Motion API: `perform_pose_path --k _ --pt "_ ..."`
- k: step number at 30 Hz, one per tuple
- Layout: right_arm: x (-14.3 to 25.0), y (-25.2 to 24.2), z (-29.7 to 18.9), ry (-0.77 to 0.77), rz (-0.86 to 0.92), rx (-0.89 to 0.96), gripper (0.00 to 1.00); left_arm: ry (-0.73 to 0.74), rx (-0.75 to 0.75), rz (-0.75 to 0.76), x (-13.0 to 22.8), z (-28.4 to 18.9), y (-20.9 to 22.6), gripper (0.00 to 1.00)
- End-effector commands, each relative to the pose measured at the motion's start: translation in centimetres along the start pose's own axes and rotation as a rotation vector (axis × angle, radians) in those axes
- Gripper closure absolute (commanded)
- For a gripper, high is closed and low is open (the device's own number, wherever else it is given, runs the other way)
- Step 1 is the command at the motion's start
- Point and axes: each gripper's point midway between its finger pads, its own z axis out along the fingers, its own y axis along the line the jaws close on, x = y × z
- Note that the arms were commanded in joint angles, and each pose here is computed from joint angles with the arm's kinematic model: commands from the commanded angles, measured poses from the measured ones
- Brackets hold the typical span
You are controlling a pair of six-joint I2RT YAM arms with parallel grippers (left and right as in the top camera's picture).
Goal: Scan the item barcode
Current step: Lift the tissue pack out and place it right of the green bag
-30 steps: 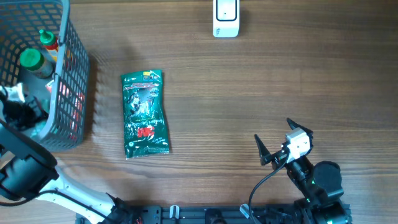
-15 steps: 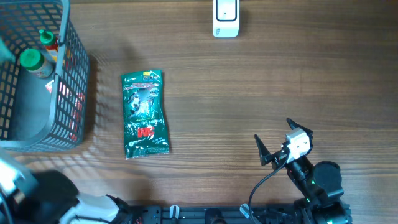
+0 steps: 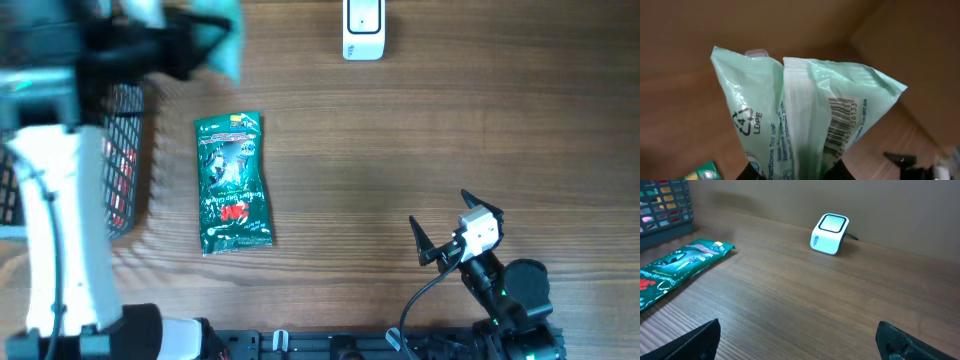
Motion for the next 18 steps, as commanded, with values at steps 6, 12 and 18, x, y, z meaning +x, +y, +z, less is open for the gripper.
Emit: perform_pose_path --k 6,12,18 --pt "-0.7 0.1 -0.2 -0.022 -0.008 -0.007 0.0 0.47 -0.395 -0.022 13.3 10.7 2.0 0.92" --pt "-0.7 0.1 -0.2 -0.022 -0.008 -0.008 0.0 0.535 -0.478 -0.298 20.8 14.5 4.4 0.9" --pt "-0.6 0.1 -0.2 -0.022 -0.008 -0.007 0.0 0.49 -0.605 -0.679 28.2 16.3 6.7 0.88"
